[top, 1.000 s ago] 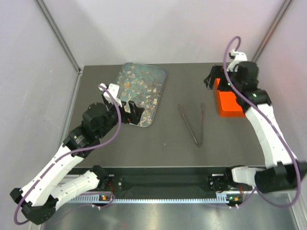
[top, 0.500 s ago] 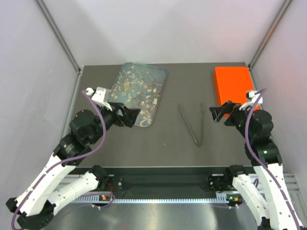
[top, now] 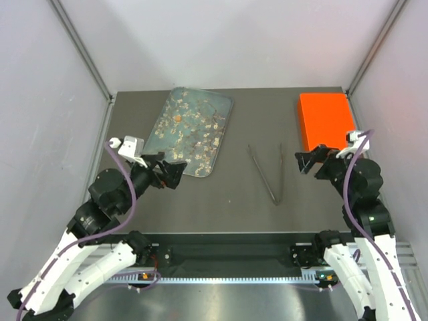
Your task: Pack the chocolate
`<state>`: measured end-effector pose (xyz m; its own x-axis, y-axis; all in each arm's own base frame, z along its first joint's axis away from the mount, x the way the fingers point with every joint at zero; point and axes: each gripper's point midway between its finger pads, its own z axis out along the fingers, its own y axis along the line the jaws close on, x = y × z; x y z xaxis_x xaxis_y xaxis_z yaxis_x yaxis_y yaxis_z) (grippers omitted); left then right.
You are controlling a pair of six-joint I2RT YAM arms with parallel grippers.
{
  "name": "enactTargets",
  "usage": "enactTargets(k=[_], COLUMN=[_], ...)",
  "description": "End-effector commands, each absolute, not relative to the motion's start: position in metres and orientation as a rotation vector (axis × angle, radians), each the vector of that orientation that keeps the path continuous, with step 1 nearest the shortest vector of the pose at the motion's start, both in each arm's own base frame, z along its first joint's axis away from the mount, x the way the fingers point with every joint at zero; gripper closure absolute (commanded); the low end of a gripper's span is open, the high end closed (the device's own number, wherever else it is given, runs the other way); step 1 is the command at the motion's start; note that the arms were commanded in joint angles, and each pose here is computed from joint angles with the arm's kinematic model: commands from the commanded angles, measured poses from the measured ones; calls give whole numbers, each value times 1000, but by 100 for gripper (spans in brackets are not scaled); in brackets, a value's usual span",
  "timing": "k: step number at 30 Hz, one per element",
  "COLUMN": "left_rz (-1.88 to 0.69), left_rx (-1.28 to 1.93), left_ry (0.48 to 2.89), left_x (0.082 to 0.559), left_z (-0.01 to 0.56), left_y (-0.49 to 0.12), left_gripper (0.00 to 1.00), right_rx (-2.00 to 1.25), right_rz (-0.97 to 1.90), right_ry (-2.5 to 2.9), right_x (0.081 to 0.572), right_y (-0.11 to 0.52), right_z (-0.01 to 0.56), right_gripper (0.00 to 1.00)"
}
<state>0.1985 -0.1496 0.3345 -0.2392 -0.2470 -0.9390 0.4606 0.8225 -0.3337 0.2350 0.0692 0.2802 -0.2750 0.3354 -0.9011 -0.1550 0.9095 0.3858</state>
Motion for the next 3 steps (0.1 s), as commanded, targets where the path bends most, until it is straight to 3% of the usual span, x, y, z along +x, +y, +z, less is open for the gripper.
enactTargets(k=[1, 3], left_rz=[-663, -664], left_rx=[158, 157], left_ry=[1704, 1712], left_x=[195, 194], left_z=[328, 327], left_y=[-146, -146], left_gripper=[1, 1], right_rx=[124, 129], right_rz=[445, 441], right_ry=[1759, 1763], right_x=[234, 232], right_y=[65, 64], right_z=[298, 297], right_gripper=[0, 0])
